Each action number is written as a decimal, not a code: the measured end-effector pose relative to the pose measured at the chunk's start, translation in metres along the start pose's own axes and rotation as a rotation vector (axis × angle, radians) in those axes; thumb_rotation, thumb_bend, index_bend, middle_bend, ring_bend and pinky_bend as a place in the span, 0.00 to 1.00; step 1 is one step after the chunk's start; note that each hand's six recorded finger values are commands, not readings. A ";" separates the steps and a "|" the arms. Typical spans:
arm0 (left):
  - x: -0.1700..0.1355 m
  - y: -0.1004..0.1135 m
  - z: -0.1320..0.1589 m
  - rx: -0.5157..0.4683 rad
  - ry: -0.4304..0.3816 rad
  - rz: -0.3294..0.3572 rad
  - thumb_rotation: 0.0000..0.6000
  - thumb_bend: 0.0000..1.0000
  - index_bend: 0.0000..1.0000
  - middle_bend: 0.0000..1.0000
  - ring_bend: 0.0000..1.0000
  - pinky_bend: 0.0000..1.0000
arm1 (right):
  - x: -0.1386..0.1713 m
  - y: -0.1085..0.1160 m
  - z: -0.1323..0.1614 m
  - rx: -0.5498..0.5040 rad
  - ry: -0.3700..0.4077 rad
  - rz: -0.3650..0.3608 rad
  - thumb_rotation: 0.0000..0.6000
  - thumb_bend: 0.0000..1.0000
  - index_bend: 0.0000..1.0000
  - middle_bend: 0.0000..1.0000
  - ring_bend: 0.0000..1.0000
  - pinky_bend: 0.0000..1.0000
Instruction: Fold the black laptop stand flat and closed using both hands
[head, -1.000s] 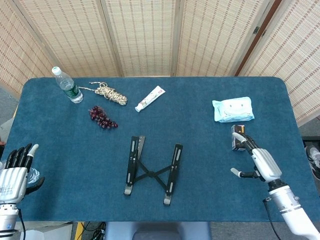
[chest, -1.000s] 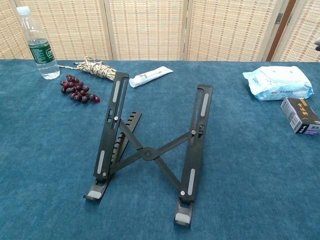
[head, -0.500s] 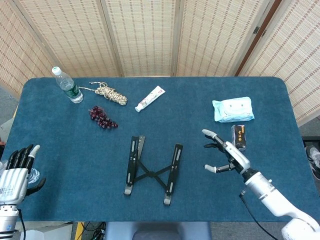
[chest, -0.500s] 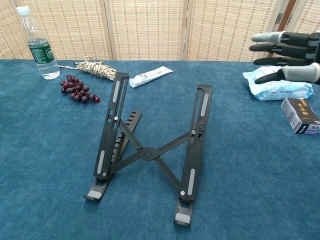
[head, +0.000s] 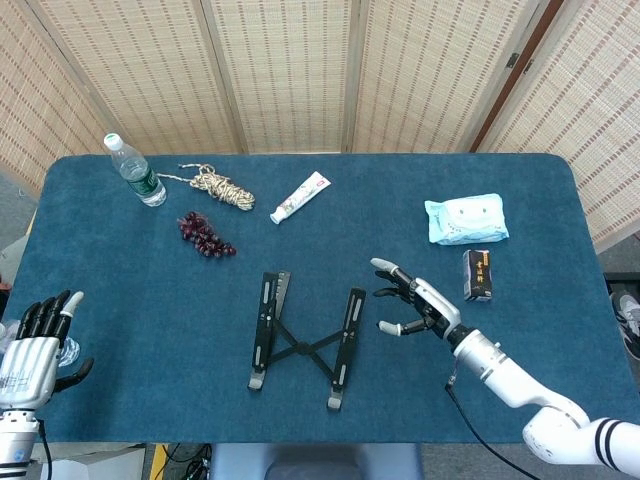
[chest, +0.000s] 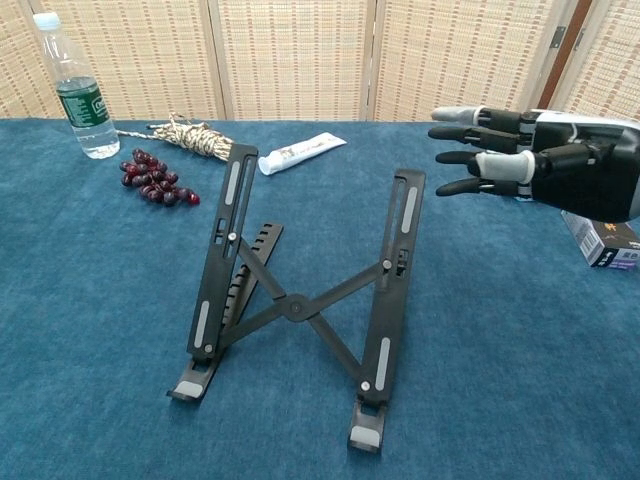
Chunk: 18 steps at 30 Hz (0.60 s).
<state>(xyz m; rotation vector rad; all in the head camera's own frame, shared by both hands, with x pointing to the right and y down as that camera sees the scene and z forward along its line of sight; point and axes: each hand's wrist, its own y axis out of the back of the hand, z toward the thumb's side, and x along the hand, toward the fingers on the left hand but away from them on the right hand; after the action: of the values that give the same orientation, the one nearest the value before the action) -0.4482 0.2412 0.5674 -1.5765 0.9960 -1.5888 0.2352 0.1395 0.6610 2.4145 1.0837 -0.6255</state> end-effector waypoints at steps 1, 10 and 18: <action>0.000 0.000 0.000 0.000 -0.001 -0.001 1.00 0.23 0.00 0.04 0.03 0.00 | -0.003 -0.001 -0.001 -0.009 0.001 0.002 1.00 0.12 0.00 0.02 0.00 0.20; -0.002 -0.001 0.001 -0.001 -0.001 -0.007 1.00 0.23 0.00 0.04 0.03 0.00 | -0.023 -0.018 -0.015 -0.083 -0.007 0.044 1.00 0.12 0.00 0.02 0.00 0.20; -0.003 -0.001 0.001 -0.001 0.002 -0.010 1.00 0.23 0.00 0.04 0.03 0.00 | -0.020 -0.038 -0.015 -0.111 0.014 0.125 1.00 0.10 0.00 0.04 0.00 0.20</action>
<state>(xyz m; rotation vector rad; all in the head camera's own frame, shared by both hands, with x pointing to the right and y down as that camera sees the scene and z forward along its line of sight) -0.4472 0.2446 0.5668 -1.5834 0.9910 -1.5969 0.1970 0.1594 0.6774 2.3715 0.9385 -0.4950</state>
